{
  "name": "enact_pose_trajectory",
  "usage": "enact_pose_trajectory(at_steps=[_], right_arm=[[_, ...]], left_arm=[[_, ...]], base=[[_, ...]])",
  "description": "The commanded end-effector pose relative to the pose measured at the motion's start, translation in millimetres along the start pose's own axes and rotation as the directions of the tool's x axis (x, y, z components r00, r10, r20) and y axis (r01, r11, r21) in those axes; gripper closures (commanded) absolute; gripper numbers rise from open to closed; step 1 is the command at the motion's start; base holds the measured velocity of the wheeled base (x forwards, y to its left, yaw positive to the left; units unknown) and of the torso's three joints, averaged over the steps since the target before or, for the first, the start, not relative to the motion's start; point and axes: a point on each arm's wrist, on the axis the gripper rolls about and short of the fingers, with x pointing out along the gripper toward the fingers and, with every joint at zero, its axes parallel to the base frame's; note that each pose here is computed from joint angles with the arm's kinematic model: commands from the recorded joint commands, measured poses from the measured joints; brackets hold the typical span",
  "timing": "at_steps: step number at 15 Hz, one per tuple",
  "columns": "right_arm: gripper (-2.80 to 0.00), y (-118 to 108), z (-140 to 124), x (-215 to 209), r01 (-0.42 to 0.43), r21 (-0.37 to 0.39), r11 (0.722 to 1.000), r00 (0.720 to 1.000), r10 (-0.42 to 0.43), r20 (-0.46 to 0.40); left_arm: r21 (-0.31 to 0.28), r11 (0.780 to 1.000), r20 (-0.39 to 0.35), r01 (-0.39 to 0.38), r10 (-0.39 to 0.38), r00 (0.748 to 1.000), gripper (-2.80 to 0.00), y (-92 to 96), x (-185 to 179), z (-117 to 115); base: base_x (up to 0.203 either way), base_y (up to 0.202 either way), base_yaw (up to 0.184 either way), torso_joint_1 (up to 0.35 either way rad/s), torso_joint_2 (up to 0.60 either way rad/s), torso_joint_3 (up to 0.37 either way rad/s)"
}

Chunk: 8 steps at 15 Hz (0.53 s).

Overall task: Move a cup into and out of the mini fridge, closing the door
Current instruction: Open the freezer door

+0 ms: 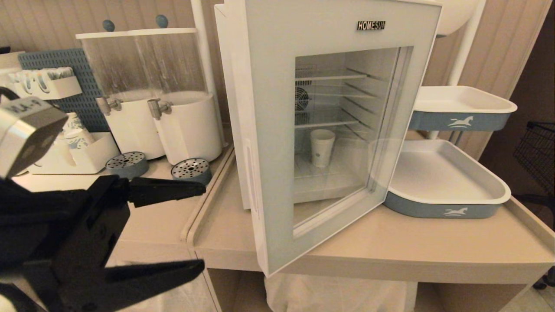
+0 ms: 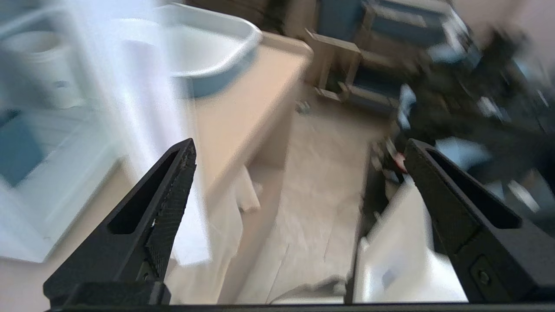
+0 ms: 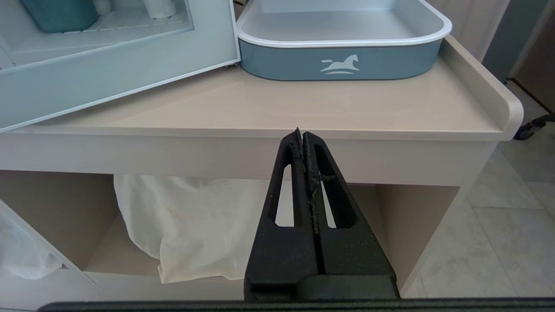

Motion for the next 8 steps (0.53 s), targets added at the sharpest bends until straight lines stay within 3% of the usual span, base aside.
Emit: enact_pose_trajectory(at_steps=[1,8], right_arm=[[0.0,0.0,0.0,0.1,-0.001,-0.001,1.0,1.0,0.001,-0.002],[0.0,0.0,0.0,0.1,-0.001,-0.001,1.0,1.0,0.001,-0.002]], left_arm=[[-0.07,0.997,0.011,-0.036,0.036,0.999,-2.8,24.9,12.6,-6.4],[-0.147,0.989,-0.008,0.03,-0.031,0.999,-2.8,58.3,51.8,-12.0]], base=[[0.0,0.0,0.0,0.0,0.0,0.0],[0.0,0.0,0.0,0.0,0.0,0.0]])
